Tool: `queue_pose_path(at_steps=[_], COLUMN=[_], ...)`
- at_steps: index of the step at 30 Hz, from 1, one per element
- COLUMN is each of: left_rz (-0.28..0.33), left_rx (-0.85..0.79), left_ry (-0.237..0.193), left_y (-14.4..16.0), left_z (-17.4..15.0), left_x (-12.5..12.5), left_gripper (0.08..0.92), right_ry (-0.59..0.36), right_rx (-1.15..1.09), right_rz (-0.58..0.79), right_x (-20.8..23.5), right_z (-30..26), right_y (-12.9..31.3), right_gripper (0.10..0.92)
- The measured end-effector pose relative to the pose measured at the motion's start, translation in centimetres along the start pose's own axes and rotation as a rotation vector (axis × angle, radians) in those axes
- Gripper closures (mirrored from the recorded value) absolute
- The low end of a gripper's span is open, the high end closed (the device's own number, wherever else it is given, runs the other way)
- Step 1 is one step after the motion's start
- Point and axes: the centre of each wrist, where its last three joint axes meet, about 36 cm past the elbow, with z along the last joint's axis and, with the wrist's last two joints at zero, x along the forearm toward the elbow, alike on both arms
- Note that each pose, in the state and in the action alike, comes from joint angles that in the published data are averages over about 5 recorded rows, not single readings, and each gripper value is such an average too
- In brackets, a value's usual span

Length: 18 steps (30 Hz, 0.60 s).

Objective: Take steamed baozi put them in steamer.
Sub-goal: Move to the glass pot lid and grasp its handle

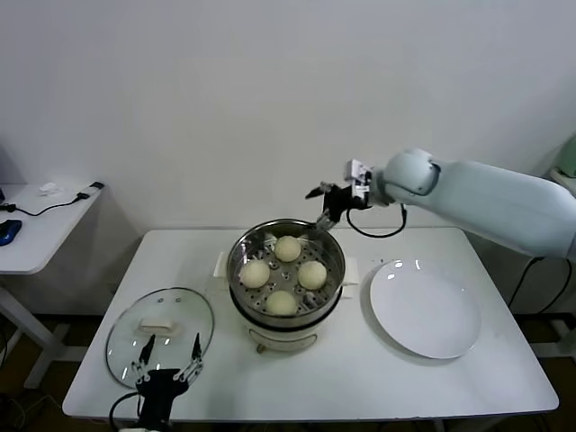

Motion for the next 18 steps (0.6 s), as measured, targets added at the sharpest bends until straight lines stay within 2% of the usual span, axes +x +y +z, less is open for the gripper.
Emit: queue_pose_path(at_steps=[8, 18], left_rz=[-0.023, -0.03], left_rx=[-0.008, -0.068], left_ry=[-0.037, -0.094], left_y=[1.1, 2.7], left_z=[-1.0, -1.7], left_x=[-1.3, -3.1], left_gripper=[0.177, 0.177], right_ry=[-0.122, -0.237], right_rx=[-0.206, -0.348], right_rz=[0.352, 0.618], right_x=[4.5, 7.6], right_z=[6.9, 15.2], right_y=[2.9, 10.7], right_gripper=[0.2, 0.2])
